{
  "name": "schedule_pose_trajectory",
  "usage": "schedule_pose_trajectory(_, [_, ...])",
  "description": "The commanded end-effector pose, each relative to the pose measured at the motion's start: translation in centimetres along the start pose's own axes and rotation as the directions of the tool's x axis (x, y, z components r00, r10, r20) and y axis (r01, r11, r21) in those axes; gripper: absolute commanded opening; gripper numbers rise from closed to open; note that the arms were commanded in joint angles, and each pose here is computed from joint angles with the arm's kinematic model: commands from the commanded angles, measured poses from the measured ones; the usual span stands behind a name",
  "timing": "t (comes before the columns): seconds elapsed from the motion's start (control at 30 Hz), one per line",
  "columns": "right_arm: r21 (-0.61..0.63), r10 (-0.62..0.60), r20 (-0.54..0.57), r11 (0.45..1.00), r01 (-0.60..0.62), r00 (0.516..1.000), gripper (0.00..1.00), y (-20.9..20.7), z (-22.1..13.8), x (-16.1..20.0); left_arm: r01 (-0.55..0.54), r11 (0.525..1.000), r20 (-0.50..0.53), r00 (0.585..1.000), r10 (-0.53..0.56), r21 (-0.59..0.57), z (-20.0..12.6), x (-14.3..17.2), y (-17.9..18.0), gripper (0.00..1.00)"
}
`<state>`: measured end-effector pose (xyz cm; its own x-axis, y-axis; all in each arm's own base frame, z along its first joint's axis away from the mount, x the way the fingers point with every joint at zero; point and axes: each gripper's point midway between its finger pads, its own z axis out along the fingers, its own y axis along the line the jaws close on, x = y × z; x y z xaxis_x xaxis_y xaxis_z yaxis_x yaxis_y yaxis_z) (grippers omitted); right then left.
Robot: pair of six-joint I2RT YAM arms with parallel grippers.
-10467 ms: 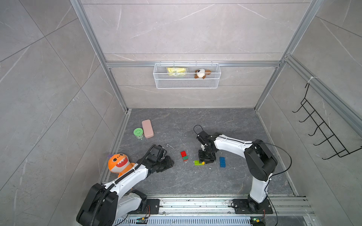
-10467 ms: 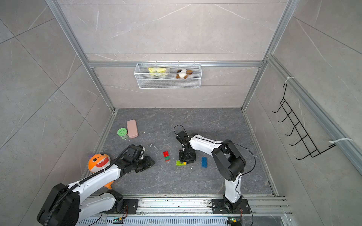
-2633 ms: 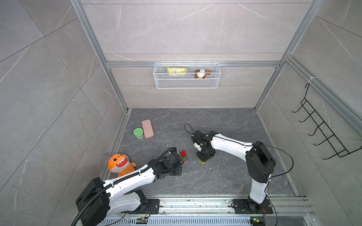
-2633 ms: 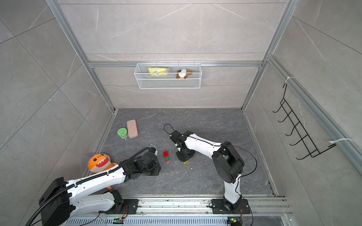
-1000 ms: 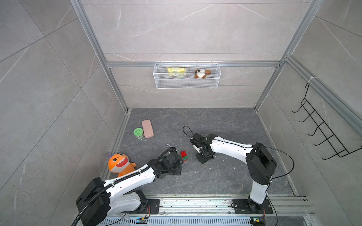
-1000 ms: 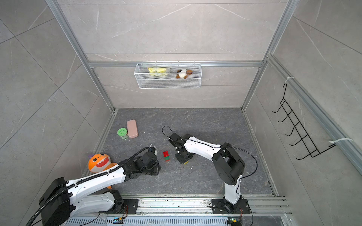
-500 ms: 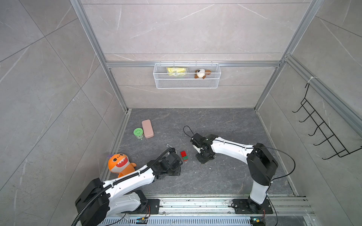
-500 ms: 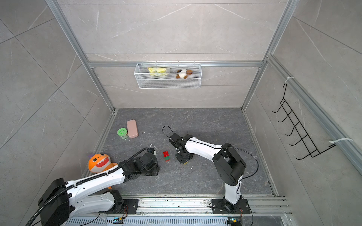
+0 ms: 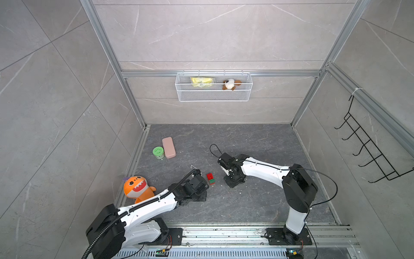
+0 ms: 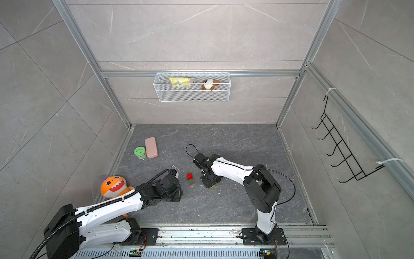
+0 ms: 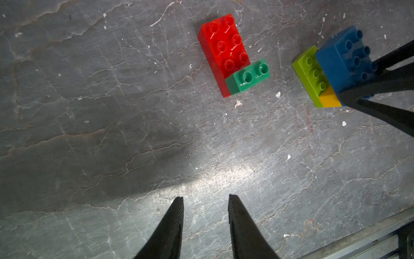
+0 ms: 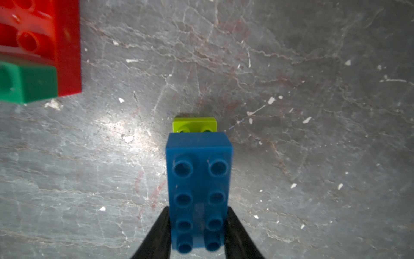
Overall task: Assemble the number 5 with lego
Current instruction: Assemble the lego brick with the lego brick, then pick up the lego brick from the center of the board.
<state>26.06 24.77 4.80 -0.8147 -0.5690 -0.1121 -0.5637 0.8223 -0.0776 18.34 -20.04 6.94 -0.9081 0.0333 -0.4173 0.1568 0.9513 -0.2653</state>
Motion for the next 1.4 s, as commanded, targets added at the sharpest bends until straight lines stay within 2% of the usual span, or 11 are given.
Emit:
schedule_pose_trajectory(0.0, [0.023,0.013,-0.038,1.000,-0.012,0.999,0.44,-0.1,0.6,1.1,0.018,1.000,0.021,1.000,-0.018,0.007,-0.4,-0.6,-0.1,0.38])
schedule_pose_trajectory(0.3, [0.019,0.030,0.003,0.999,-0.030,1.000,0.54,-0.2,-0.9,0.3,0.018,1.000,0.024,1.000,-0.018,0.009,-0.4,-0.7,-0.1,0.38])
schedule_pose_trajectory(0.73, [-0.001,0.050,0.052,0.999,-0.050,0.997,0.73,0.0,-3.7,-1.3,0.020,1.000,0.020,1.000,-0.021,0.021,-0.4,-0.8,-0.3,0.38])
schedule_pose_trajectory(0.77, [-0.009,0.051,0.052,0.999,-0.051,0.997,0.77,0.1,-3.7,-1.5,0.020,1.000,0.017,1.000,-0.021,0.020,-0.3,-0.7,-0.3,0.39])
schedule_pose_trajectory(0.8, [-0.013,0.054,0.054,0.998,-0.053,0.997,0.99,0.2,-3.8,-1.7,0.020,1.000,0.015,1.000,-0.021,0.021,-0.3,-0.7,-0.3,0.39])
schedule_pose_trajectory(1.07, [-0.027,0.043,0.049,0.999,-0.042,0.998,0.98,0.8,-3.1,-3.3,0.021,0.999,0.018,1.000,-0.021,0.025,-0.3,-0.8,-0.4,0.39])
schedule_pose_trajectory(1.37, [-0.015,0.055,-0.015,0.998,-0.055,0.998,0.94,0.7,-0.1,-3.8,0.026,1.000,0.018,0.999,-0.026,0.018,-0.2,-0.5,0.0,0.39])
